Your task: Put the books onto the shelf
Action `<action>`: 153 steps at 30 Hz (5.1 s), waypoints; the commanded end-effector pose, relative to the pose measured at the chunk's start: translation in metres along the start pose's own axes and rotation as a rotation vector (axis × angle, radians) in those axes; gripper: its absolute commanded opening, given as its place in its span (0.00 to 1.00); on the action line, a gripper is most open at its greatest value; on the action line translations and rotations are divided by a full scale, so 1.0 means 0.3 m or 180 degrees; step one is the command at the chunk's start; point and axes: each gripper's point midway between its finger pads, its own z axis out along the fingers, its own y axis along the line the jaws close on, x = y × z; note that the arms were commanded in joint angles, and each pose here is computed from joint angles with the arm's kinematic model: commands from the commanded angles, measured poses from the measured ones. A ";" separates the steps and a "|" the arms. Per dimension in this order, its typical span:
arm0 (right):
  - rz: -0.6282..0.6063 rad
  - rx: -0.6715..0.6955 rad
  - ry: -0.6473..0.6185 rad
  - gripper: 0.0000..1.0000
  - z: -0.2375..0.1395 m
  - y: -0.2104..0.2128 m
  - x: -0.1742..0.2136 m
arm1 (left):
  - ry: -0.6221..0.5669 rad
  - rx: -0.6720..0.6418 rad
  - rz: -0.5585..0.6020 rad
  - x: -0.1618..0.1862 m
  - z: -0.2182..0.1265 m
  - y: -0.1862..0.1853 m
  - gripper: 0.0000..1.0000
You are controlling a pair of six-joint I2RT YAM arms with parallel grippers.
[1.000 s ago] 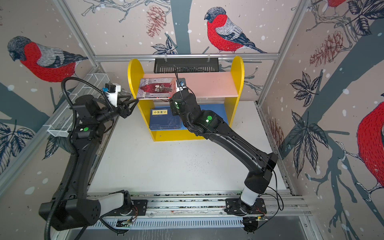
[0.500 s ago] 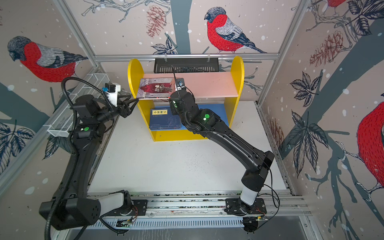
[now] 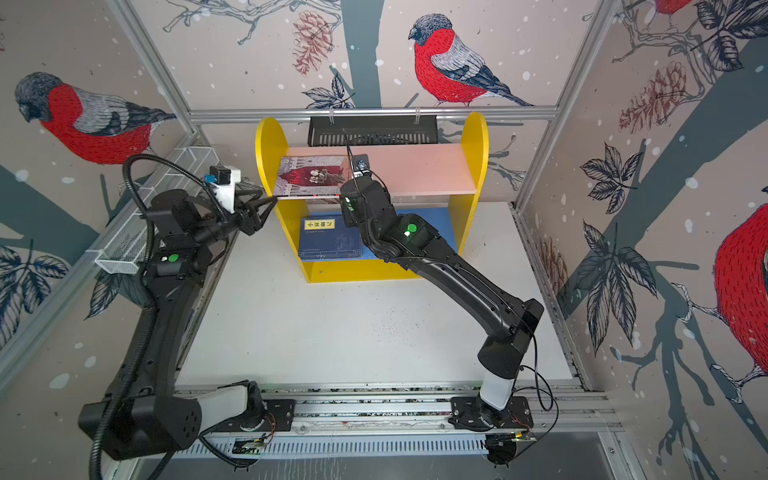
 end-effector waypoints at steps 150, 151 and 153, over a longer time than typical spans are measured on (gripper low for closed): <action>0.0165 -0.0566 -0.0109 1.00 -0.382 -0.294 0.570 | 0.0825 -0.1607 -0.1158 0.623 -0.226 0.089 0.98; 0.0116 -0.0544 -0.0101 1.00 -0.371 -0.302 0.590 | 0.0811 -0.1720 -0.1144 0.647 -0.236 0.106 0.98; 0.0044 -0.0497 -0.0135 1.00 -0.359 -0.320 0.613 | 0.0716 -0.1842 -0.1073 0.676 -0.245 0.125 0.98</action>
